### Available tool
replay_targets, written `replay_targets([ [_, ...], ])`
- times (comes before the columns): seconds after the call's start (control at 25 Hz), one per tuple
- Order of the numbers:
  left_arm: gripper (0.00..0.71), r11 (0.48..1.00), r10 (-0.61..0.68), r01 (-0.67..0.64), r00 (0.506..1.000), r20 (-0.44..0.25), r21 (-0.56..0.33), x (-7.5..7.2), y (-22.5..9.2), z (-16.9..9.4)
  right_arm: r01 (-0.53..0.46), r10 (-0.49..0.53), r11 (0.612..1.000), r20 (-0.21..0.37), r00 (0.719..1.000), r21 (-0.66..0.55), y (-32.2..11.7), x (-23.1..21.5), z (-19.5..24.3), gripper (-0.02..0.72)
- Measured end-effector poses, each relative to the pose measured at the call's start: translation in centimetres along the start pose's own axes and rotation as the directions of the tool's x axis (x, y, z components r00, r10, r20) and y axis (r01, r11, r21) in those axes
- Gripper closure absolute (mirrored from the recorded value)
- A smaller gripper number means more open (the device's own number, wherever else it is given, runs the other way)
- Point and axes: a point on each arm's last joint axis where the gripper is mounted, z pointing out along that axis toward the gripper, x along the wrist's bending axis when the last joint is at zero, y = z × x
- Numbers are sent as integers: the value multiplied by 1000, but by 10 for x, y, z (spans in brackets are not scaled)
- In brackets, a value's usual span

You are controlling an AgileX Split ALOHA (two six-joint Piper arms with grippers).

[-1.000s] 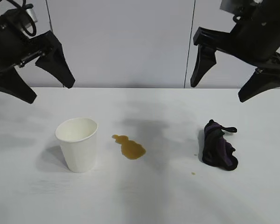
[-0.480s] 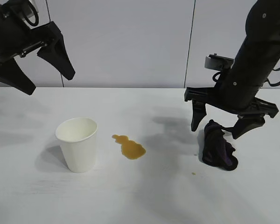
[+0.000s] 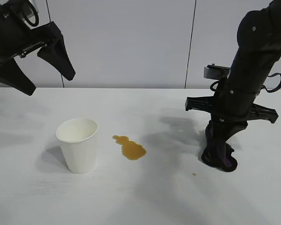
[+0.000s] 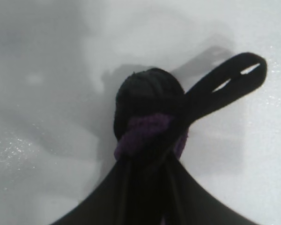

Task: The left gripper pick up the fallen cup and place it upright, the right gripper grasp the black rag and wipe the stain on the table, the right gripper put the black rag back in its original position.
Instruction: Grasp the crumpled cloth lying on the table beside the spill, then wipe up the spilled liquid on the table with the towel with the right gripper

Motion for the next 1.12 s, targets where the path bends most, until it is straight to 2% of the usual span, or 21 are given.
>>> replay_targets([
  [0.16,17,1000,0,0,1000,0,0,0,0,0,23,-24,999,-42,999,-35,2,21,-20,599],
  [0.24,17,1000,0,0,1000,0,0,0,0,0,66,-72,995,-76,995,-72,6,45,-34,599],
  [0.48,17,1000,0,0,1000,0,0,0,0,0,185,-208,972,-167,964,-143,3,115,-58,599],
  [0.92,17,1000,0,0,1000,7,23,-1,-2,0,321,-333,942,-183,925,-92,-18,178,5,599],
  [1.12,17,1000,0,0,1000,7,23,-1,-2,0,326,-337,941,-185,923,-88,-14,187,24,599],
])
